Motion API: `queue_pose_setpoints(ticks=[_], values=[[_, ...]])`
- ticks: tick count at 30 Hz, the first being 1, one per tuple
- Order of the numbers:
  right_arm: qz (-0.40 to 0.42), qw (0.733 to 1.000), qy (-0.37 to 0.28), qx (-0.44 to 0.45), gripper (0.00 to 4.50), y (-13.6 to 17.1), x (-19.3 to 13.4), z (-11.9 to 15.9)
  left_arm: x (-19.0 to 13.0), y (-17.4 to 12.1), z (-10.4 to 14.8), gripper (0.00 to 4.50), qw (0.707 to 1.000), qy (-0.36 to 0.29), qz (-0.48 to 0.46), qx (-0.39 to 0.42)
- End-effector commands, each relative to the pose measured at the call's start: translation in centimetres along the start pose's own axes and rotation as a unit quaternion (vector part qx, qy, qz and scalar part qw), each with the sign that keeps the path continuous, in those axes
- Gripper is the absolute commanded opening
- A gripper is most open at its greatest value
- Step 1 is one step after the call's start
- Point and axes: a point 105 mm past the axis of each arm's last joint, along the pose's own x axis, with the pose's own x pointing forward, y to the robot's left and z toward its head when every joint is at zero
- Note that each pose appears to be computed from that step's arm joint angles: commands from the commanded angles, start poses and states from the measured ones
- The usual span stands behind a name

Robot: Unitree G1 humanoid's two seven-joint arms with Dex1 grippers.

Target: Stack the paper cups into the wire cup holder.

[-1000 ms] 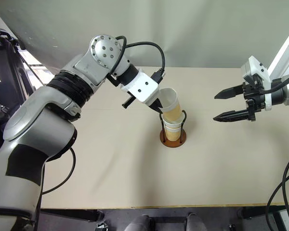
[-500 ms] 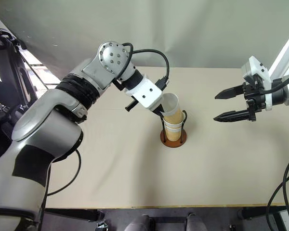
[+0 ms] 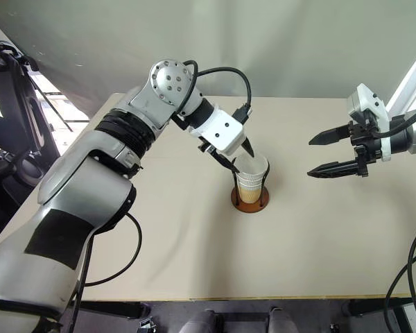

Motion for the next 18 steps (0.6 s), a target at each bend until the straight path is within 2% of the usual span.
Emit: queue_pose_setpoints(ticks=[1,2,4,5,7,10,12,18], values=[[-0.020,1.000,-0.006,-0.018,4.50,-0.2,-1.2,1.1,-2.6,2.1,2.3,4.07,0.993,-0.084,0.061,-0.052],[-0.030,0.999,-0.014,-0.012,4.50,-0.5,-1.3,1.3,-3.5,2.8,2.7,4.41,0.986,-0.119,0.089,-0.077],[-0.057,0.998,-0.033,-0.003,4.50,-1.3,-1.5,1.5,-5.3,3.9,3.3,4.48,0.964,-0.183,0.140,-0.130],[-0.083,0.995,-0.050,0.000,4.50,-2.0,-1.6,1.7,-6.4,5.0,3.1,4.48,0.943,-0.214,0.193,-0.166],[-0.156,0.984,-0.085,0.018,4.50,-4.2,-2.0,1.9,-8.8,6.6,1.7,4.48,0.884,-0.259,0.314,-0.232],[-0.238,0.962,-0.123,0.049,4.50,-6.7,-2.5,1.4,-11.9,7.6,-2.1,4.48,0.763,-0.285,0.460,-0.355],[-0.285,0.948,-0.131,0.062,4.50,-7.9,-2.7,0.6,-12.6,6.9,-4.2,4.48,0.717,-0.279,0.502,-0.395],[-0.401,0.903,-0.118,0.097,4.50,-10.8,-2.1,-2.9,-11.5,3.4,-9.1,4.48,0.670,-0.225,0.547,-0.449]])
